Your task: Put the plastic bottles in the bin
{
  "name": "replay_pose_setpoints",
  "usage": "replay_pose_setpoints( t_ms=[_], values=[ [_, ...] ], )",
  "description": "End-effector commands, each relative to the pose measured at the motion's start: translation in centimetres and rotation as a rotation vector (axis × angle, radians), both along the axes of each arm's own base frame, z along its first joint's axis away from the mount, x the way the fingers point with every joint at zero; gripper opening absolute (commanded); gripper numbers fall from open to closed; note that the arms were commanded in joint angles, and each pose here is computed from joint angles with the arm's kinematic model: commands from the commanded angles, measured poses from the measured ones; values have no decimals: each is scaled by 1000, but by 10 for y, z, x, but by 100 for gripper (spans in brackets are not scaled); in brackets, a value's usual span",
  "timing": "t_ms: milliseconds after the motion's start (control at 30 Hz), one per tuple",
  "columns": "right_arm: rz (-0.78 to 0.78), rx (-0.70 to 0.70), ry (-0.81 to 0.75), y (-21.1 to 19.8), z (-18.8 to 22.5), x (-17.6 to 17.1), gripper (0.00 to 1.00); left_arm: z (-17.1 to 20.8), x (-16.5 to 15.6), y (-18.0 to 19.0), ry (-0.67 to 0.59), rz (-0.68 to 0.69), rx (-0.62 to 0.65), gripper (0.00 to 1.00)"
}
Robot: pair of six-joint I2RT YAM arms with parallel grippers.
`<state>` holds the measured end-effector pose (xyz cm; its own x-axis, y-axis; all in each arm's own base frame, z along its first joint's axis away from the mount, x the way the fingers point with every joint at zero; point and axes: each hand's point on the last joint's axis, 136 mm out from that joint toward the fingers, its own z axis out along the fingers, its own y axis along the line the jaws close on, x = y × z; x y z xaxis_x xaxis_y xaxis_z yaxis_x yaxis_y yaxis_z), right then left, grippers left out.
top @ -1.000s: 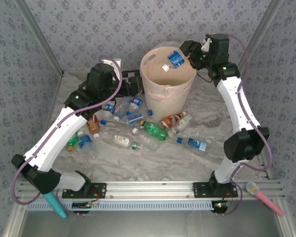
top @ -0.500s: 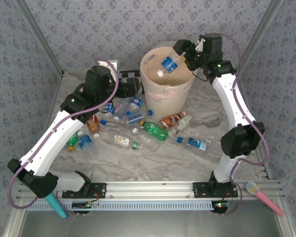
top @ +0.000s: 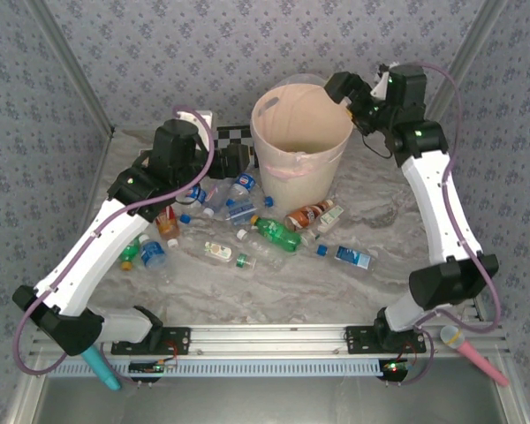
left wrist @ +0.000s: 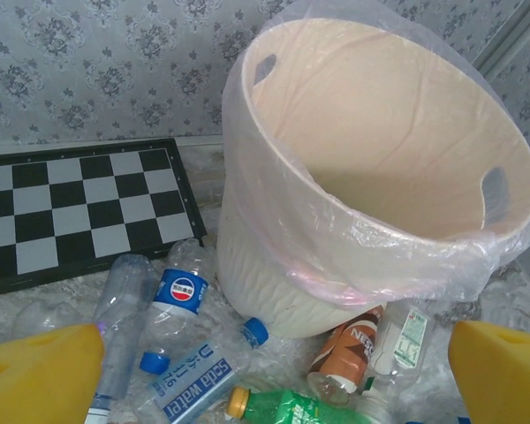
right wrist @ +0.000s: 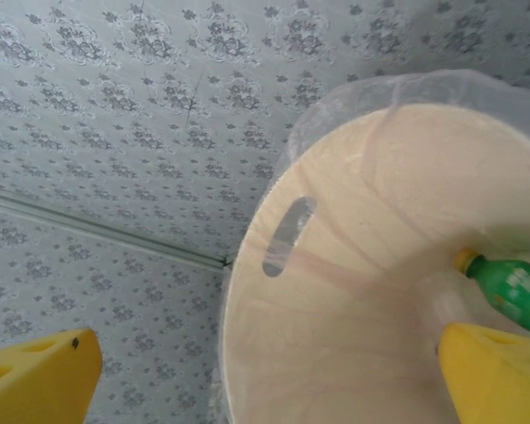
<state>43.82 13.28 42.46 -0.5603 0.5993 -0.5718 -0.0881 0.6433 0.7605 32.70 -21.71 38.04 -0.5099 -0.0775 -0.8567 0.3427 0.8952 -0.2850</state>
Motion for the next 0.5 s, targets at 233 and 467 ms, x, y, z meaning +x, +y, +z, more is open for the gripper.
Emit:
replay_pose_setpoints(
  t_ms=[233,467],
  values=[
    [-87,-366,156,-53,-87,-83,100,0,-14,-7,-50,-119,64,100],
    [-58,-655,230,-60,-155,-139,100,-5,-8,-9,-64,-121,100,100]
  ],
)
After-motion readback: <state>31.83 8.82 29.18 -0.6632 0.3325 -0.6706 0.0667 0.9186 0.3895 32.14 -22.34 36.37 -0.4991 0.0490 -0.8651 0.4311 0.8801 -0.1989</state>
